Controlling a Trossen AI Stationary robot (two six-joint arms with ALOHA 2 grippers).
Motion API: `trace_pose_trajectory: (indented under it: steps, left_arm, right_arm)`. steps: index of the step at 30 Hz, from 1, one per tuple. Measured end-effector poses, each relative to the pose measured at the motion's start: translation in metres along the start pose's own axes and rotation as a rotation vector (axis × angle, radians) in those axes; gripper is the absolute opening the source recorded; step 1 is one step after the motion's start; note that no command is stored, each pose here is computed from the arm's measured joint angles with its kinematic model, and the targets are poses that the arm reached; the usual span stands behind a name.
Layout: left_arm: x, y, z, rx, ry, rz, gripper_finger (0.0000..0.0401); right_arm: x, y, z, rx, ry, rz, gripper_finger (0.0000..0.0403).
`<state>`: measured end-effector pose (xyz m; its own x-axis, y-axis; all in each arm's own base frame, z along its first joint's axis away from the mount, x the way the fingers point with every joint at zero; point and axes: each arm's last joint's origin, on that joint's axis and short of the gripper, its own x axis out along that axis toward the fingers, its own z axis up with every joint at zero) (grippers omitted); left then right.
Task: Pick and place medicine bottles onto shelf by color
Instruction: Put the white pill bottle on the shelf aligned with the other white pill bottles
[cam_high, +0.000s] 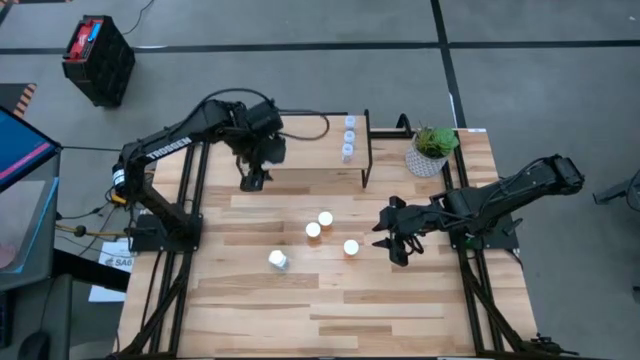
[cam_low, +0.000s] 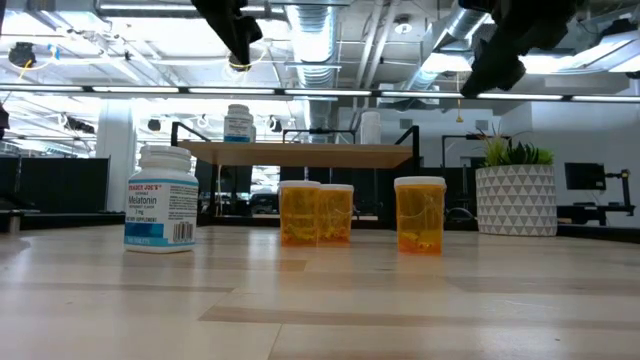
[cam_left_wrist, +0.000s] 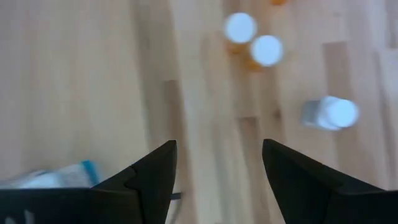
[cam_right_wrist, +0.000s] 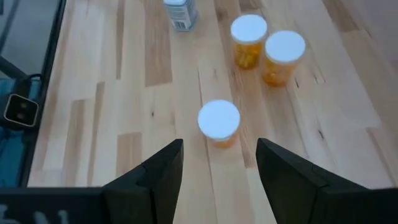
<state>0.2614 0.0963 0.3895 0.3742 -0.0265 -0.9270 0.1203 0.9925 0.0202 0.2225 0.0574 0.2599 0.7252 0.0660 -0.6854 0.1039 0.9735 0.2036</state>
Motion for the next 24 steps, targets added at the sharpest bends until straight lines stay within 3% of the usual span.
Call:
trace_pose_trajectory:
  steps: [12,24]
  left_arm:
    - [0.006,-0.060,0.009,0.065,0.114,-0.133,0.0224]
    - [0.001,-0.104,0.003,0.090,0.110,-0.214,0.0224]
  right_arm:
    - [-0.005,0.027,0.005,-0.050,-0.131,0.135,0.0224]
    - [-0.011,0.051,-0.007,-0.017,-0.103,0.234,0.0224]
